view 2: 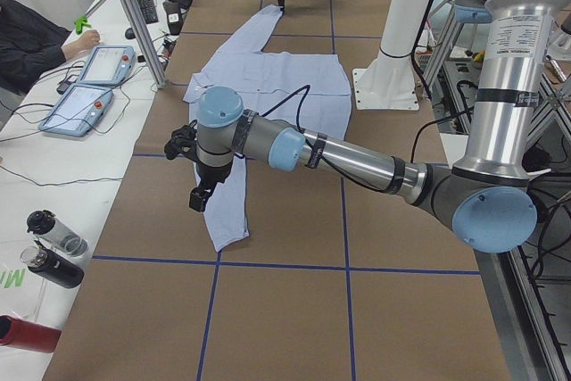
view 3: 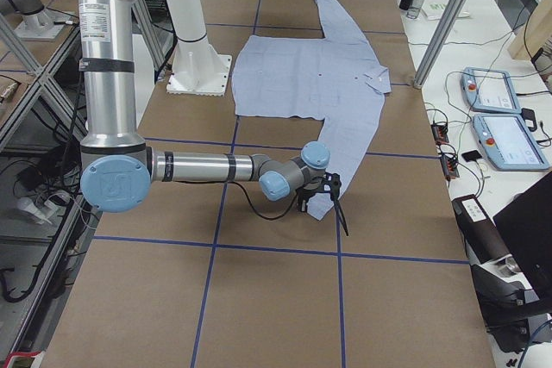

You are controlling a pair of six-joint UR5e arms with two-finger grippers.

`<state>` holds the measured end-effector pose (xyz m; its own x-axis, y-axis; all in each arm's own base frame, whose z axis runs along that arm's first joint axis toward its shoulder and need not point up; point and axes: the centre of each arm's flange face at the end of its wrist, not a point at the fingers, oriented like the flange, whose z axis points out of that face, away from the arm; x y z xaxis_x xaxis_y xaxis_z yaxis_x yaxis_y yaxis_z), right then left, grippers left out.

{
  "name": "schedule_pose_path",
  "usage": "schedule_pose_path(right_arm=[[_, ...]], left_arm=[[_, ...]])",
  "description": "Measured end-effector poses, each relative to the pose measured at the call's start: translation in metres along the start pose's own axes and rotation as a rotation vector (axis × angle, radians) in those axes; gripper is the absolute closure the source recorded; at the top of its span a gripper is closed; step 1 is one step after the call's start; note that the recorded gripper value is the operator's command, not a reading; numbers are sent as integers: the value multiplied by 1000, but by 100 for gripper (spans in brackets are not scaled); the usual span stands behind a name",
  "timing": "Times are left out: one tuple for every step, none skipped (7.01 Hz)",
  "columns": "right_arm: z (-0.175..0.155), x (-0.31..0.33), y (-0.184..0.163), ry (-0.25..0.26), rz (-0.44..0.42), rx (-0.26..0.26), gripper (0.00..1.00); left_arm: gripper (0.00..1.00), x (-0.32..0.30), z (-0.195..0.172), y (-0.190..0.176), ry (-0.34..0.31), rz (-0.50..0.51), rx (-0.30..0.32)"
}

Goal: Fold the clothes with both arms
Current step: 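Close the right gripper on the sleeve cuff and hold it, then lift the cuff with the right gripper and carry it toward the collar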

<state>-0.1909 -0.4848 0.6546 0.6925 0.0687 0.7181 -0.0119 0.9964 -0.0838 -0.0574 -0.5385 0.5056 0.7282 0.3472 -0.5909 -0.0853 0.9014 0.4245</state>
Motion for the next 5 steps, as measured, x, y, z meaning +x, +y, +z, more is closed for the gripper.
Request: schedule_pose_path(right_arm=[[-2, 1, -1, -1, 1, 4, 100], [-6, 1, -2, -5, 2, 11, 100], [-14, 0, -4, -12, 2, 25, 100], [-29, -4, -5, -29, -6, 50, 100], [-57, -21, -4, -63, -38, 92, 100]], left_arm=[[1, 0, 0, 0, 0, 0, 0], [1, 0, 0, 0, 0, 0, 0], [1, 0, 0, 0, 0, 0, 0], [1, 0, 0, 0, 0, 0, 0], [1, -1, 0, 0, 0, -1, 0]])
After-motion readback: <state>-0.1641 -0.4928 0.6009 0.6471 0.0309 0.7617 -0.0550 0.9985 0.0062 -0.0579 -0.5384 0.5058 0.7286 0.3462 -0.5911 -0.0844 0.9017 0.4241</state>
